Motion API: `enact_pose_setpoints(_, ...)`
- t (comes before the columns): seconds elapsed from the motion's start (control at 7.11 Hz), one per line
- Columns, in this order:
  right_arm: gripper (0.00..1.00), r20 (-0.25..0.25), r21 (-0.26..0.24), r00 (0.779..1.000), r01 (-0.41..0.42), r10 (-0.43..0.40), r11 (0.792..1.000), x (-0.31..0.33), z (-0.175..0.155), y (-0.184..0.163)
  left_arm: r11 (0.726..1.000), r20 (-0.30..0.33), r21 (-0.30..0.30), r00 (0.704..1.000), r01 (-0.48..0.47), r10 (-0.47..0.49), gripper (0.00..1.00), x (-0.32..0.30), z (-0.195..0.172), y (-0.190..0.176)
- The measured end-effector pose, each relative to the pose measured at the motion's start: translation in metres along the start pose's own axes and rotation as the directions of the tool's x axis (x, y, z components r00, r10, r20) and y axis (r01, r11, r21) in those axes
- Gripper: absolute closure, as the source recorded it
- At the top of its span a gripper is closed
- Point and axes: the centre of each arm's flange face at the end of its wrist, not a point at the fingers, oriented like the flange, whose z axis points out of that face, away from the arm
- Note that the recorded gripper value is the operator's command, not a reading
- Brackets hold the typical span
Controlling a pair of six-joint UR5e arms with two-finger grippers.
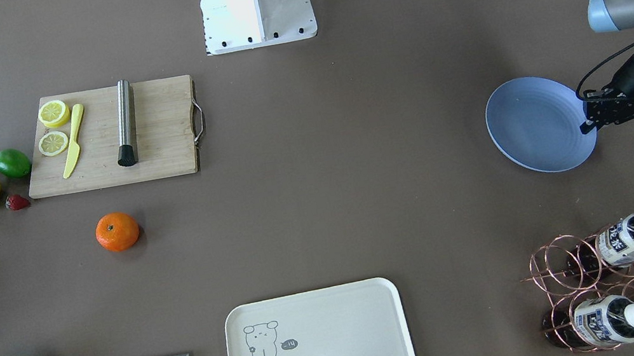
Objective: Pick orange to plate
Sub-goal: 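Reach the left gripper to the blue plate's rim while the right arm moves in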
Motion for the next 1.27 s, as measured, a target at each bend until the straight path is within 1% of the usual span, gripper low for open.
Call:
enact_pose_setpoints(0.14, 0.00, -0.003, 0.005, 1.000, 0.005, -0.005, 1.000, -0.003, 0.000, -0.002, 1.000, -0.033, -0.001, 0.999, 0.014, -0.014, 1.00, 0.004, -0.010, -0.013)
enact_pose_setpoints(0.42, 0.00, -0.003, 0.004, 1.000, 0.021, -0.021, 1.000, -0.014, 0.003, -0.006, 0.999, -0.129, -0.008, 0.990, 0.051, -0.051, 1.00, 0.024, -0.052, -0.062)
enact_pose_setpoints(0.7, 0.00, -0.014, -0.004, 0.999, 0.038, -0.038, 0.999, -0.027, 0.015, -0.006, 0.996, -0.163, -0.004, 0.982, 0.091, -0.090, 1.00, 0.079, -0.091, -0.107)
enact_pose_setpoints(0.84, 0.00, -0.022, -0.007, 0.999, 0.038, -0.038, 0.999, -0.037, 0.022, -0.008, 0.992, -0.167, 0.008, 0.978, 0.127, -0.124, 1.00, 0.118, -0.099, -0.118)
enact_pose_setpoints(0.98, 0.00, -0.031, -0.006, 0.999, 0.030, -0.030, 1.000, -0.052, 0.031, -0.009, 0.986, -0.169, 0.016, 0.973, 0.165, -0.160, 1.00, 0.168, -0.089, -0.120)
enact_pose_setpoints(1.12, 0.00, -0.039, -0.003, 0.999, 0.027, -0.027, 1.000, -0.072, 0.040, -0.009, 0.978, -0.175, 0.016, 0.964, 0.206, -0.201, 1.00, 0.217, -0.071, -0.120)
enact_pose_setpoints(1.27, 0.00, -0.040, -0.001, 0.999, 0.022, -0.022, 1.000, -0.094, 0.048, -0.008, 0.964, -0.189, 0.005, 0.947, 0.266, -0.260, 1.00, 0.264, -0.050, -0.120)
